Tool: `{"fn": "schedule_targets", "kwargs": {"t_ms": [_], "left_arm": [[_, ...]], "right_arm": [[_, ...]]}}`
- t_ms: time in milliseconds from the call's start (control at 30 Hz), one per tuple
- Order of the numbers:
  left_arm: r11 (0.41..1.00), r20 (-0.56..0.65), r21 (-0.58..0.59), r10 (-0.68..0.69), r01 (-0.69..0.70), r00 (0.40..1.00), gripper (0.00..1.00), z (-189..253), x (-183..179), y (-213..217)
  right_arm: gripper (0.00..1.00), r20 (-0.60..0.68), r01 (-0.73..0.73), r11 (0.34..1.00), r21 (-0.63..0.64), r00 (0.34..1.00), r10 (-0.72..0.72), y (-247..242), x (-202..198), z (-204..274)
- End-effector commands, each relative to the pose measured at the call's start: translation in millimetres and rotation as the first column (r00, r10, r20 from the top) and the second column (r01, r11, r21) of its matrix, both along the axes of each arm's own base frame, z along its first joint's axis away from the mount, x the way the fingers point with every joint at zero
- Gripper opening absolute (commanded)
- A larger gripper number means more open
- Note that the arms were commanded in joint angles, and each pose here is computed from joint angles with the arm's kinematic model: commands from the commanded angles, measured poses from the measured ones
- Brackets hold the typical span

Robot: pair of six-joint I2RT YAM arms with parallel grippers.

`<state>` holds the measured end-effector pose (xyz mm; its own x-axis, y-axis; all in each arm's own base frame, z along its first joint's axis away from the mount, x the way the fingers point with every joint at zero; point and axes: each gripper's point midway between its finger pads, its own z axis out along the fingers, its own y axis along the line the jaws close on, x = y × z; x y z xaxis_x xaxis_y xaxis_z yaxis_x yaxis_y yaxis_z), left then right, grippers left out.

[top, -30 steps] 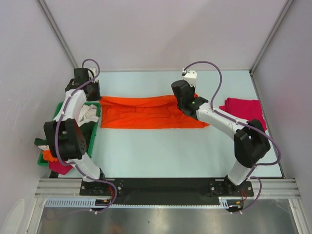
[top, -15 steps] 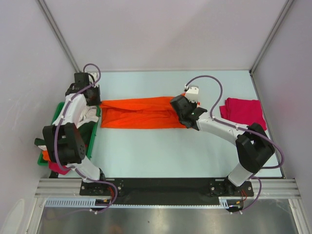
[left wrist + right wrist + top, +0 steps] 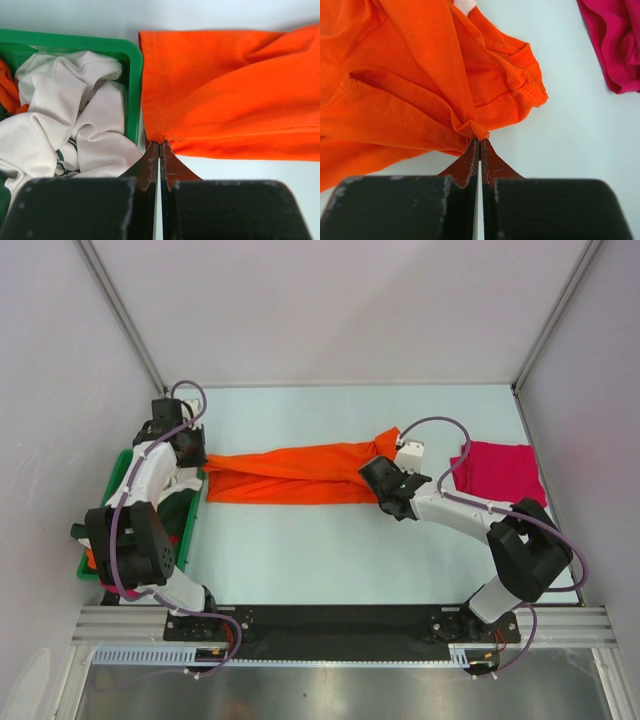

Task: Fold and stack the t-shirts
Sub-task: Fold the other side of the tshirt into a rectangle

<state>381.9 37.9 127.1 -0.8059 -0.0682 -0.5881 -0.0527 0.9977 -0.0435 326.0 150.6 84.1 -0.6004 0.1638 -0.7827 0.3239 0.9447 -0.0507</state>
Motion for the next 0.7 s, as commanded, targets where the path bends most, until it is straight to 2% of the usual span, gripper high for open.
{"fn": "schedule_targets", "kwargs": {"t_ms": [0, 500, 667], "left_arm": [[1.0, 0.032, 0.029, -0.002, 0.001, 0.999, 0.0, 10, -3, 9], [0.999, -0.105, 0.032, 0.025, -0.021, 0.994, 0.01, -31, 12, 17], [1.0, -0.124, 0.014, 0.014, -0.012, 0.992, 0.19, -37, 21, 14]], "right_arm": [[0.0, 0.014, 0.048, 0.998, 0.034, 0.999, -0.049, -6, -5, 4], [0.0, -0.108, 0.052, 0.997, 0.051, 0.993, -0.047, 4, -16, -32], [0.0, -0.149, 0.057, 0.997, 0.053, 0.988, -0.049, 6, -21, -39]]}}
